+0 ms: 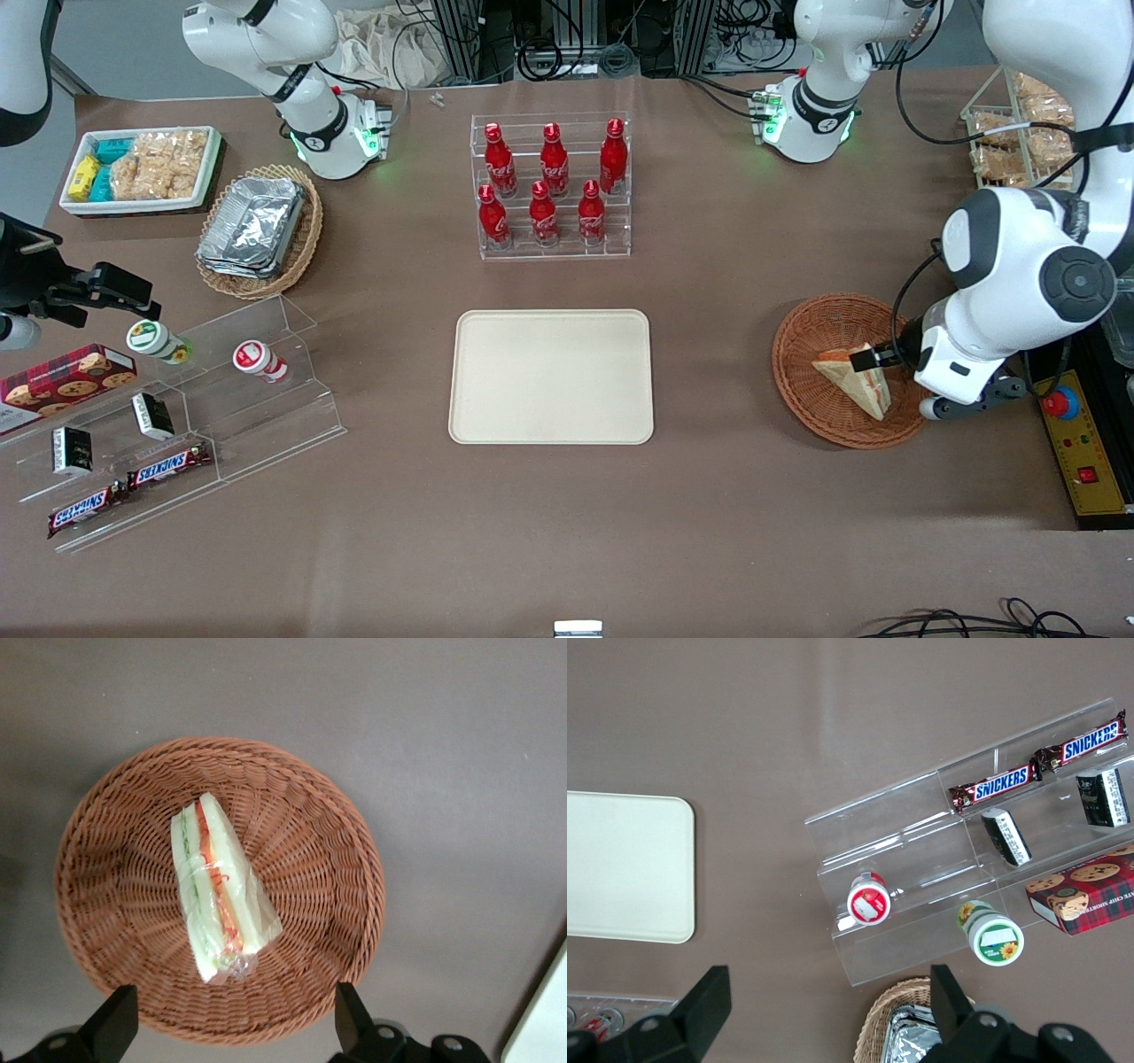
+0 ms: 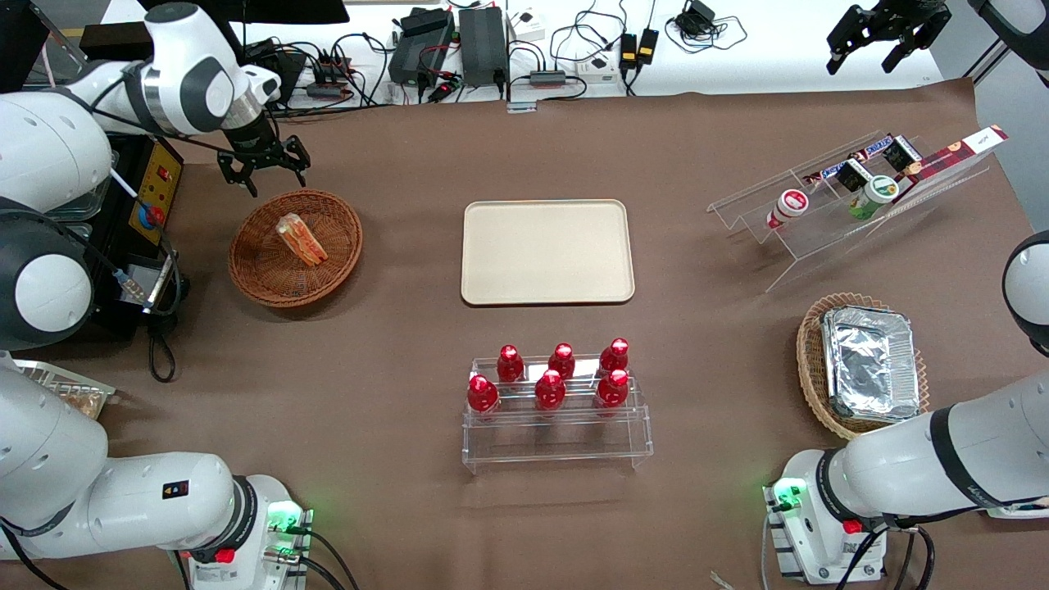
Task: Place sandwich from basket to tray
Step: 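Lower the open left gripper over the wrapped sandwich in the basket, then close the left gripper on the sandwich's wrapped edge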
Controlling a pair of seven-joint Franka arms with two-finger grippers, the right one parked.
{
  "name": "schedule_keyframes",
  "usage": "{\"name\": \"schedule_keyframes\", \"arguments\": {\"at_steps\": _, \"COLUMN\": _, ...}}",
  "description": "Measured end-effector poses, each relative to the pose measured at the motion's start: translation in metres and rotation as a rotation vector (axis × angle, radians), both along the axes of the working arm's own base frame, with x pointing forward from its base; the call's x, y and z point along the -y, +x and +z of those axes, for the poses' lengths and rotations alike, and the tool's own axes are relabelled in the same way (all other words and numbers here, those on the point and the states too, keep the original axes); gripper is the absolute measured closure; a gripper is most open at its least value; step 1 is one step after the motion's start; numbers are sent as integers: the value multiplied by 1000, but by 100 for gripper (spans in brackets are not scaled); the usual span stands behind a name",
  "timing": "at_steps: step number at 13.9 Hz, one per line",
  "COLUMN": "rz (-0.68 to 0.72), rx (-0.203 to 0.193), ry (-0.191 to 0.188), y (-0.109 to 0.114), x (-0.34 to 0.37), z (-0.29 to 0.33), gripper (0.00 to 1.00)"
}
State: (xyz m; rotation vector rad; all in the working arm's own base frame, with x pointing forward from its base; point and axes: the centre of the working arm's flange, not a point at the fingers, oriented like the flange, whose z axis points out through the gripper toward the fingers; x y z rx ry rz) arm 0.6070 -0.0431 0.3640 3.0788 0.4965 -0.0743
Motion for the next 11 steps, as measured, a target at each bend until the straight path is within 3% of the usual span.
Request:
{"name": "schedule_keyframes", "arguments": {"at_steps": 6, "rz": 130, "rx": 5, "ry": -1, "y": -14, "x": -8, "z": -57, "gripper": 0}}
{"name": "schedule_keyframes", "arguments": {"at_steps": 11, "rz": 163, "rx": -37, "ry": 2, "y": -23, "x": -27, "z": -87, "gripper": 0}}
